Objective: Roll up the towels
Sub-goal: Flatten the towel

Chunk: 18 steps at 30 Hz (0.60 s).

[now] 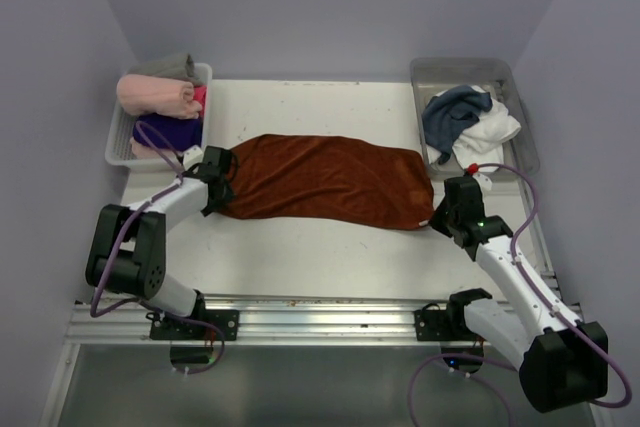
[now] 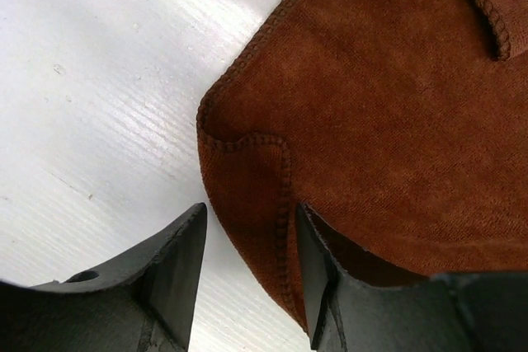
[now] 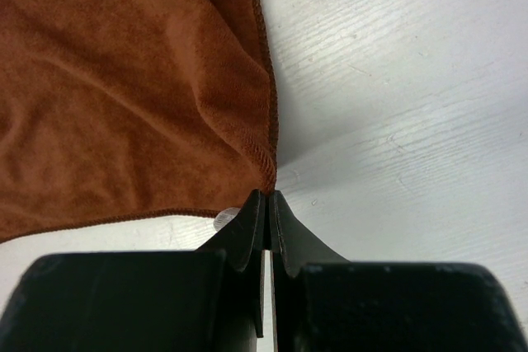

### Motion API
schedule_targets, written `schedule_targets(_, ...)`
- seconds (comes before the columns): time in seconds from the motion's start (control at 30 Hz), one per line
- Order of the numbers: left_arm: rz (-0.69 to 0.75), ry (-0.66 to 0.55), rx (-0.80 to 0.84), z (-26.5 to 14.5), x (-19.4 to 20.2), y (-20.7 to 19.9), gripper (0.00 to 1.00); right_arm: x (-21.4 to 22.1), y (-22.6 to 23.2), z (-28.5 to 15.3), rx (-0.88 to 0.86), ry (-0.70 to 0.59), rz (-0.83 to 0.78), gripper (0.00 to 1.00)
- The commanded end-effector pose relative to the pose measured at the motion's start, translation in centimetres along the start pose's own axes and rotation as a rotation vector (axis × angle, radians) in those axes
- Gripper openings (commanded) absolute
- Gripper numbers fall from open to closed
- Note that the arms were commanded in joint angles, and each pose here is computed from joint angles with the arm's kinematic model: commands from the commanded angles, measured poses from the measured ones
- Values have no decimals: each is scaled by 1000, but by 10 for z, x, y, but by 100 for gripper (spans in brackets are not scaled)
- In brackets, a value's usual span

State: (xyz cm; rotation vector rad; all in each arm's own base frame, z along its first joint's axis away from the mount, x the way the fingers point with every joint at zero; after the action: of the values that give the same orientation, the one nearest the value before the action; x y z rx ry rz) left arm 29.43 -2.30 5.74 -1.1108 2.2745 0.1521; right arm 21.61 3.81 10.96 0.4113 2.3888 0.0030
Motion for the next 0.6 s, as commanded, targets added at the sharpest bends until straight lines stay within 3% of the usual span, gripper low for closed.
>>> schedule_targets(0.0,-1,-49,-5,-3,-11,-5,50,-2,1,0,-6,-14,2,0)
schedule_targets(0.3,33,-30,-20,2,-7,-3,38,-4,0,-1,-1,-18,1,0)
schedule_targets(0.43,40,-18,-28,5,-3,-1,40,-3,-2,-2,7,-17,-2,0)
schedule_targets(0.57,36,-12,-19,6,-1,-1,50,0,-5,-2,23,-10,-6,0)
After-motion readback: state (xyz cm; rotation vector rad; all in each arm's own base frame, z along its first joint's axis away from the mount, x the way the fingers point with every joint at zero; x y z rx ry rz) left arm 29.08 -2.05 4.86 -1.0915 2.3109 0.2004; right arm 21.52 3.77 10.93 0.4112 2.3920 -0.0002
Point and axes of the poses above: each gripper's point midway between its finger pads, its own z axis out along the fingers, its own y axis along the line the jaws close on, x = y × z, the point moved 4 cm from there along -z, back along the fingers, and after that the axes turned 12 degrees about -z, right-handed, at the moved point
